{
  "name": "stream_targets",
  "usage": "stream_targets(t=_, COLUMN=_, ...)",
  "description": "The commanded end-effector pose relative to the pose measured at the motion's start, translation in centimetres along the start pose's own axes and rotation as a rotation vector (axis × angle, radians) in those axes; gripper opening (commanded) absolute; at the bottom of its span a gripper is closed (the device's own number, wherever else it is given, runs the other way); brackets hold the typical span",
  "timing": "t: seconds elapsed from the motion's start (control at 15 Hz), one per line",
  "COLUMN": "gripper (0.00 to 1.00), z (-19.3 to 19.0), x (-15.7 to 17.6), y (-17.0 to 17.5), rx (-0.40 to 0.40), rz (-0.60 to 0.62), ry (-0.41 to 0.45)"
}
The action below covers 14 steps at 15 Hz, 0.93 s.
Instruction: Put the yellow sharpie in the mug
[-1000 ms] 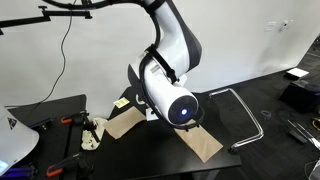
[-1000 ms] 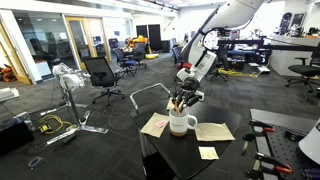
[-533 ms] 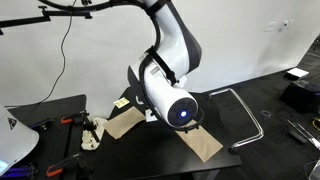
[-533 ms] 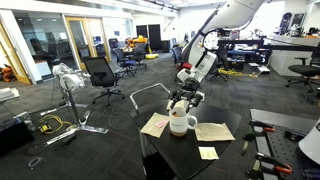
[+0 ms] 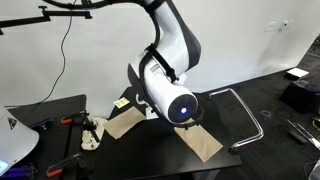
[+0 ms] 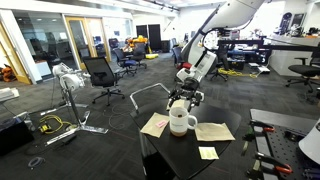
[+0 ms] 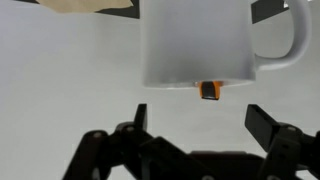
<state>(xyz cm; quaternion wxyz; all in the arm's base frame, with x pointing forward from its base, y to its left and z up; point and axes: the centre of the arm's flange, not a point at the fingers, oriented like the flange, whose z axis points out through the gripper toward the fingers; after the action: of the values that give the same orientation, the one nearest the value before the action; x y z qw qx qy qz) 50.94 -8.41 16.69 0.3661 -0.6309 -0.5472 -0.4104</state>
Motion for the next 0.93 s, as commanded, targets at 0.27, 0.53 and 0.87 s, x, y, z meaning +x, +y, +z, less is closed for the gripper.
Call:
stream_targets(t=0.27, gripper=1.0, z=-0.9, x=6.2, y=-2.9, rx=0.005, rz=-0.097, ry=-0.032)
stream_targets(t=0.53, gripper=1.0, z=-2.2, x=10.2, y=-4.0, rx=0.013, rz=-0.139, ry=-0.053)
stream_targets(t=0.87, gripper=1.0, z=-3.8, x=14.9, y=-5.1, rx=0.036, rz=-0.2, ry=-0.067)
